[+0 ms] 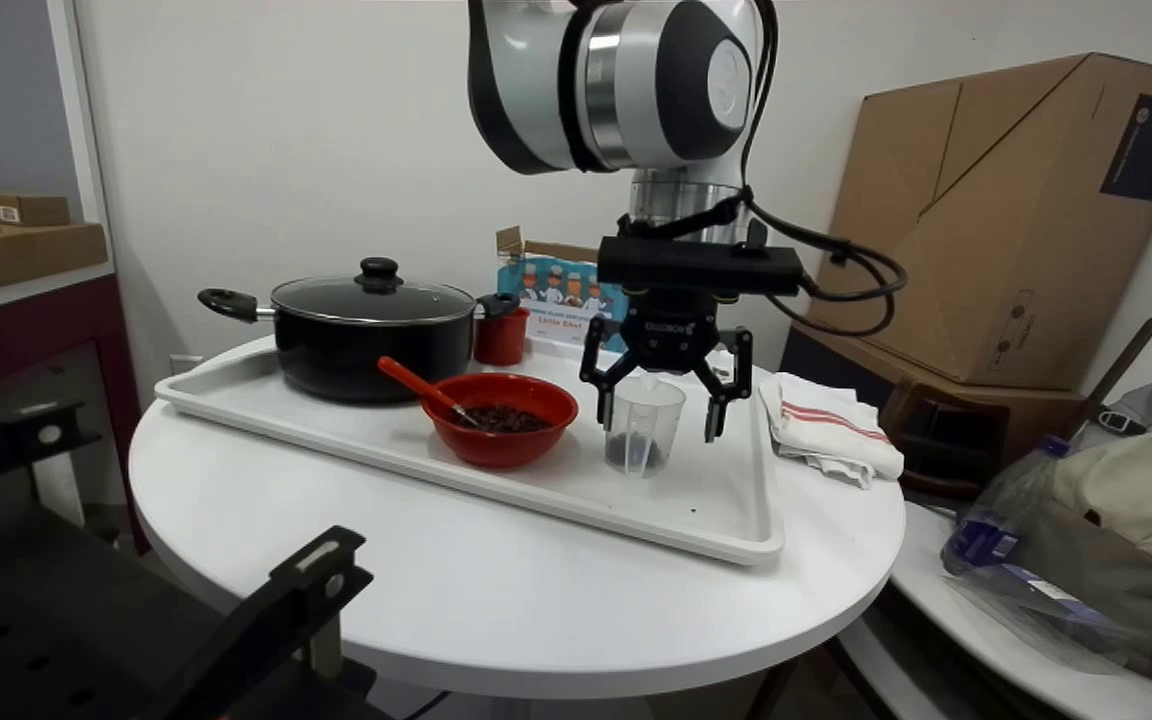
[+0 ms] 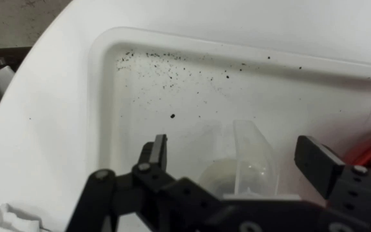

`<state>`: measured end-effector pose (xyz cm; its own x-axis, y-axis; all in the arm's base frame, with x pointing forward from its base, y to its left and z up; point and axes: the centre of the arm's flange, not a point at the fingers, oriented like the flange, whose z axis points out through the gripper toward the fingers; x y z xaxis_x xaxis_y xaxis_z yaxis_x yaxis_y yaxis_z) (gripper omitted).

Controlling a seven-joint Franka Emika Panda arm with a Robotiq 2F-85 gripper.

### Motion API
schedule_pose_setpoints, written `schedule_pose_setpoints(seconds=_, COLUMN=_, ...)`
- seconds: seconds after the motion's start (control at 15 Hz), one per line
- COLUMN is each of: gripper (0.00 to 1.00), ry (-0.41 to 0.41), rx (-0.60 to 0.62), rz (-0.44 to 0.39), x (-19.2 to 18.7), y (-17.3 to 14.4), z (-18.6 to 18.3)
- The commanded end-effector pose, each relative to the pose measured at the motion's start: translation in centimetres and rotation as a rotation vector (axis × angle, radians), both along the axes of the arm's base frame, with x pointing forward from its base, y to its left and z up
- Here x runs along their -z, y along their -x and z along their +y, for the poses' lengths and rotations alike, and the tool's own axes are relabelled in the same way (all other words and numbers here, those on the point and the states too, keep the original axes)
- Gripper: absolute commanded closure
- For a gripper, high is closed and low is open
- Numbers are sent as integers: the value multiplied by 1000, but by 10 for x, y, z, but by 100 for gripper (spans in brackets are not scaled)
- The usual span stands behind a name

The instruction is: Move the object from the measuring cup to the red bowl

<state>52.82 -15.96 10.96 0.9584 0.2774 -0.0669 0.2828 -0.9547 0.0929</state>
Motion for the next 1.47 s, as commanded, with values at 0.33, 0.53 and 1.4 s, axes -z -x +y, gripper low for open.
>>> schedule_pose_setpoints(seconds=0.33, gripper=47, ry=-82, rx=4, rz=5, x=28, y=-31, z=23)
schedule_pose_setpoints(seconds=0.53, gripper=71, ry=-101, rx=4, rz=21, x=31, y=-31, z=30)
schedule_pose_setpoints(seconds=1.4, gripper=49, ry=-138, rx=49, rz=82, x=21, y=-25, z=17)
